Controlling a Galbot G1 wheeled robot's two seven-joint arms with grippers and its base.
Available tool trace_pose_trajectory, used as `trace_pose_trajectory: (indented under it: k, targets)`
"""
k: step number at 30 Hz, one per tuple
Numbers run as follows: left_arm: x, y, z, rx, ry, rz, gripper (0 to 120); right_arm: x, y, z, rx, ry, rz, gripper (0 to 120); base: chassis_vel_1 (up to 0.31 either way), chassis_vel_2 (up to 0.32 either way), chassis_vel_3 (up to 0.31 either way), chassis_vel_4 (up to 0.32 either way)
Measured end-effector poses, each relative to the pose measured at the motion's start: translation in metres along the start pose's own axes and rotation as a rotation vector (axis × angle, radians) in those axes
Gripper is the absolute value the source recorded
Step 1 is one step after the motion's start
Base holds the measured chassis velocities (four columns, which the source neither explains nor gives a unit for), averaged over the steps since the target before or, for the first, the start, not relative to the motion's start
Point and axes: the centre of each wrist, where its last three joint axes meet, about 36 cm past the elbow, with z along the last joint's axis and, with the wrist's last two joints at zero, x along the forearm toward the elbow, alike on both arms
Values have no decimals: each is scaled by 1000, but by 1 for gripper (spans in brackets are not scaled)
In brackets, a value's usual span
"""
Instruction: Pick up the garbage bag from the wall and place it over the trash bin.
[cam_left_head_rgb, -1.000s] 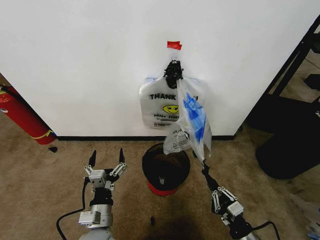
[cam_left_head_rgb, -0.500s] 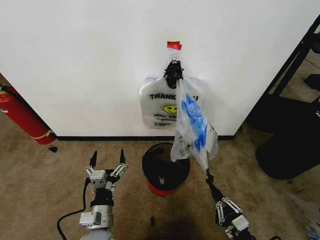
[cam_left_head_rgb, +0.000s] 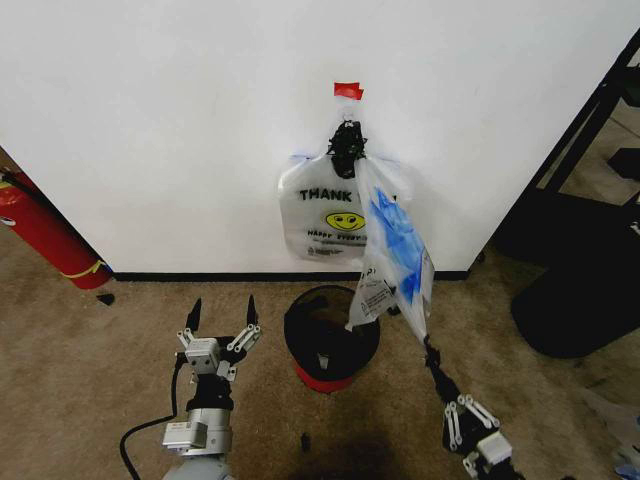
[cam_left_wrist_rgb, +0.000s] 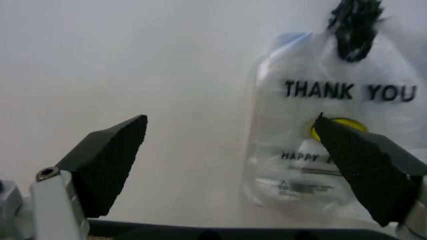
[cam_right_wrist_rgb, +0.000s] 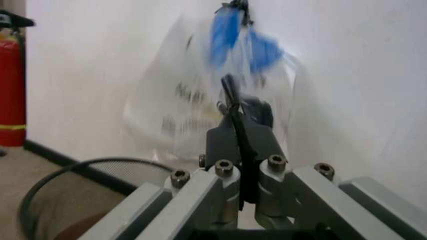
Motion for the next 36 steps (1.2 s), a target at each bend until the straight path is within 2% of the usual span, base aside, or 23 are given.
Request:
trace_pose_trajectory:
  k: [2,8,9,12,15,16,17,18,21,23,25,28,33,36]
  targets:
    - [-2,2,-6,8,-1,13,99,-8,-2,-1,-1,-3,2,0,0,0,0,0]
    - [-21,8,-56,83,3,155,100,-57,-10,-2,7,-46,1,0,0,0,0,0]
    - [-21,8,-56,83,3,155,100,-57,-10,-2,7,-46,1,0,0,0,0,0]
    - [-32,8,-78,140,30,230,100,-72,-11,-2,19,-61,-4,0,0,0,0,0]
    - [-45,6,-106,220,116,319,100,-88,-12,0,32,-63,-3,0,0,0,0,0]
    - [-45,6,-106,220,116,319,100,-88,-12,0,32,-63,-3,0,0,0,0,0]
    - [-47,6,-117,252,168,344,100,-96,-12,1,36,-64,-8,0,0,0,0,0]
    - [-48,5,-120,266,190,353,100,-97,-12,1,37,-64,-9,0,0,0,0,0]
    - [-56,-8,-129,322,346,443,99,-104,-13,3,46,-51,-4,0,0,0,0,0]
    - [-63,-18,-133,323,392,499,99,-105,-11,5,54,-44,-7,0,0,0,0,0]
    - [-68,-21,-135,316,398,517,99,-105,-10,6,59,-41,-11,0,0,0,0,0]
    - [-96,-31,-140,265,402,563,99,-104,-4,7,69,-36,-19,0,0,0,0,0]
    - [-126,-44,-141,206,416,572,99,-104,-2,6,69,-37,-11,0,0,0,0,0]
    - [-154,-67,-136,146,502,567,98,-101,-7,3,80,-39,3,0,0,0,0,0]
